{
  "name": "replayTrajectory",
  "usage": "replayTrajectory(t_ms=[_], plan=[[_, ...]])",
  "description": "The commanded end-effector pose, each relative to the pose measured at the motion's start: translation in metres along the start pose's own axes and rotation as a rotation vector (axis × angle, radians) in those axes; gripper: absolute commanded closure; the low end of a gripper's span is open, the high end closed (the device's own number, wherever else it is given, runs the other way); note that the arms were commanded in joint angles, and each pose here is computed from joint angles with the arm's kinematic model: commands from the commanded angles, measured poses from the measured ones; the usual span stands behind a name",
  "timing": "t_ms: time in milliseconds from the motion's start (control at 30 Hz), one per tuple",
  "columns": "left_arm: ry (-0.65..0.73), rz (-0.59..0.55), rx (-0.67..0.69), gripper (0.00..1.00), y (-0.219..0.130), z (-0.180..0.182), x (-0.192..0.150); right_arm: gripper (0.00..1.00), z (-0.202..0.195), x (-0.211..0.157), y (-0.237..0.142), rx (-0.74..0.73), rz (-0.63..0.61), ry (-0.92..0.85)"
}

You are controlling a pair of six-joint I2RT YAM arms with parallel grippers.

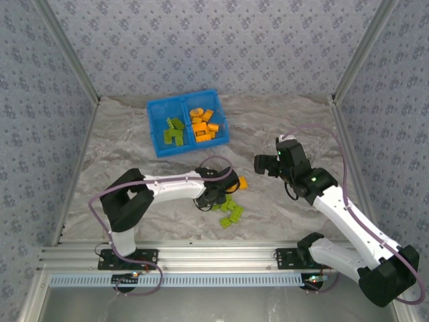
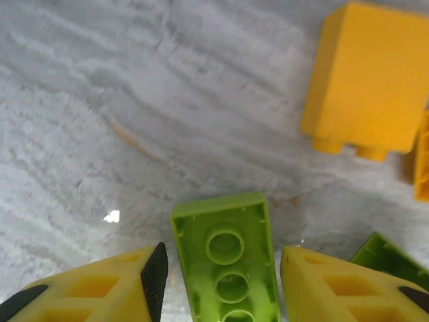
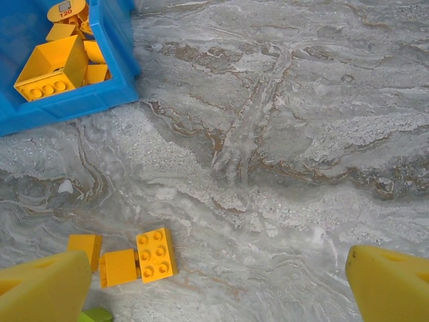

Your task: Sort the legos into containers by color

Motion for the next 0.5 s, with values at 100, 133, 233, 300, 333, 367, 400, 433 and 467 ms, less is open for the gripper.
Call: replayTrajectory(t_ms=[100, 133, 233, 300, 333, 367, 400, 433, 467], plan=[[0.033, 0.069, 0.099, 0.59, 0.003, 0.015, -0.016, 0.00, -0.004, -0.001, -0.002, -0.012, -0.009, 0.040], [0.035, 0.065, 0.104, 0.61, 0.003, 0.016, -0.015, 0.00, -0.004, -0.001, -0.002, -0.008, -0.008, 0.043], [0.047, 0.031, 0.108, 0.67, -0.005, 0.018, -0.009, 0.00, -0.004, -0.002, -0.003, -0.008, -0.003, 0.043], [0.064, -0.027, 0.113, 0.70, -0.021, 0.020, 0.002, 0.00, -0.004, -0.001, -0.004, -0.009, 0.000, 0.041], [0.076, -0.062, 0.114, 0.71, -0.032, 0.021, 0.010, 0.00, -0.004, 0.000, -0.005, -0.010, -0.001, 0.038], [0.085, -0.095, 0.112, 0.71, -0.042, 0.023, 0.019, 0.00, -0.004, 0.000, -0.005, -0.012, -0.001, 0.039], [0.097, -0.136, 0.112, 0.72, -0.055, 0.026, 0.030, 0.00, -0.004, 0.001, -0.006, -0.011, -0.001, 0.039], [0.110, -0.181, 0.113, 0.72, -0.069, 0.030, 0.042, 0.00, -0.004, 0.001, -0.007, -0.012, 0.000, 0.036], [0.114, -0.224, 0.114, 0.72, -0.082, 0.034, 0.054, 0.00, -0.003, 0.002, -0.007, -0.011, -0.001, 0.038]])
Point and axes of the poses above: each hand's point on the last joint's axis, 136 mm out from that joint toward the fingers, its own y axis out along the fingers, its own z axis along the line the jaws close on, x = y × z, the point moved 5 cm from there along -y, back along the fingers, and after that the axes turned 4 degrees about y, right-handed, at the moved point
